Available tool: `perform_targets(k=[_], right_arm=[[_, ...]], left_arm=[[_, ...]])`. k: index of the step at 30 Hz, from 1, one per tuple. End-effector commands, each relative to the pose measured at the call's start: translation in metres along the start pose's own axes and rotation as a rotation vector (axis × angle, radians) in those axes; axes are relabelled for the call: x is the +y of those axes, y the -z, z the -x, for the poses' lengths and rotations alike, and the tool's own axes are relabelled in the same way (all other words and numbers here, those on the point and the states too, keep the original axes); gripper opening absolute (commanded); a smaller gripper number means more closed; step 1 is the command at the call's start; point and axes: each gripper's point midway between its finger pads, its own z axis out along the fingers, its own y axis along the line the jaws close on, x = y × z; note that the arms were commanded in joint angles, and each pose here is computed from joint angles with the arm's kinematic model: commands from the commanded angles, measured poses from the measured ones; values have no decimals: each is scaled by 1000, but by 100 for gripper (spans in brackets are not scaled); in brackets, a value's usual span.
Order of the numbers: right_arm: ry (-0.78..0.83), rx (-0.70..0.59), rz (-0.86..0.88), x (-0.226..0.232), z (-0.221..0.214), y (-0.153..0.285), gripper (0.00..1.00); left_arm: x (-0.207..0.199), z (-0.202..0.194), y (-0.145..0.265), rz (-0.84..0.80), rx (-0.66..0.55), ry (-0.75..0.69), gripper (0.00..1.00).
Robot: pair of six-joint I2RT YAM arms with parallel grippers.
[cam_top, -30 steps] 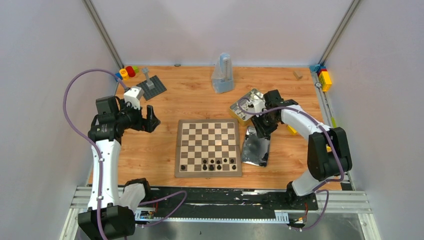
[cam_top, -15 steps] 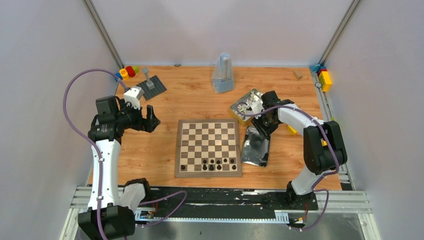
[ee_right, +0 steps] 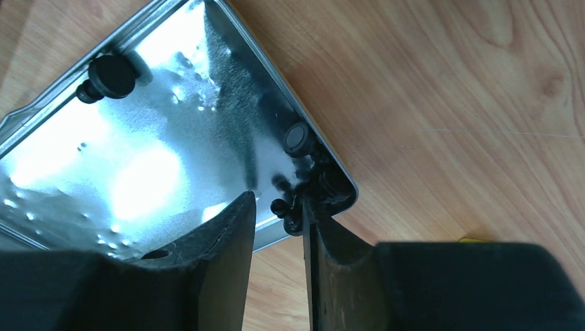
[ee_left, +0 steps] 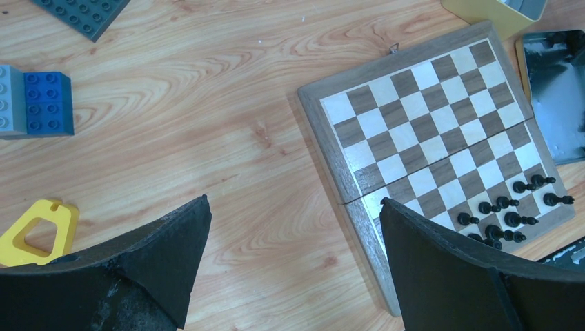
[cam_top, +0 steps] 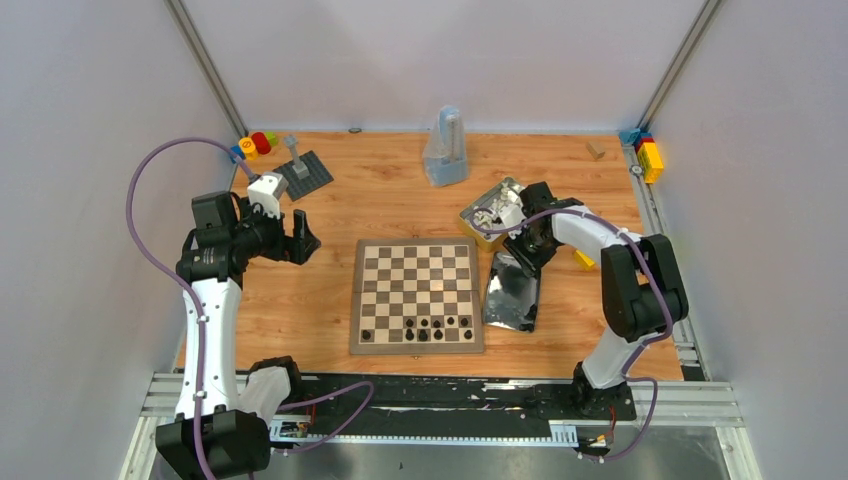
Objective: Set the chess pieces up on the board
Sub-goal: Pick up the chess piece from the storage box.
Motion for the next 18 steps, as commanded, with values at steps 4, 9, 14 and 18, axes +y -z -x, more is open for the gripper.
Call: perform_targets(k=[4, 9, 14, 18], right_arm=[[49, -3, -48, -12, 11, -4, 29], [71, 11, -61, -11, 11, -4, 22], [86, 20, -76, -12, 10, -4, 15], [90, 20, -74, -10, 12, -1, 10]], left_arm=[[2, 12, 2, -1, -38, -33, 100], [2, 11, 2, -1, -37, -34, 100], [1, 12, 1, -9, -37, -33, 100], [1, 11, 1, -11, -35, -32, 100]])
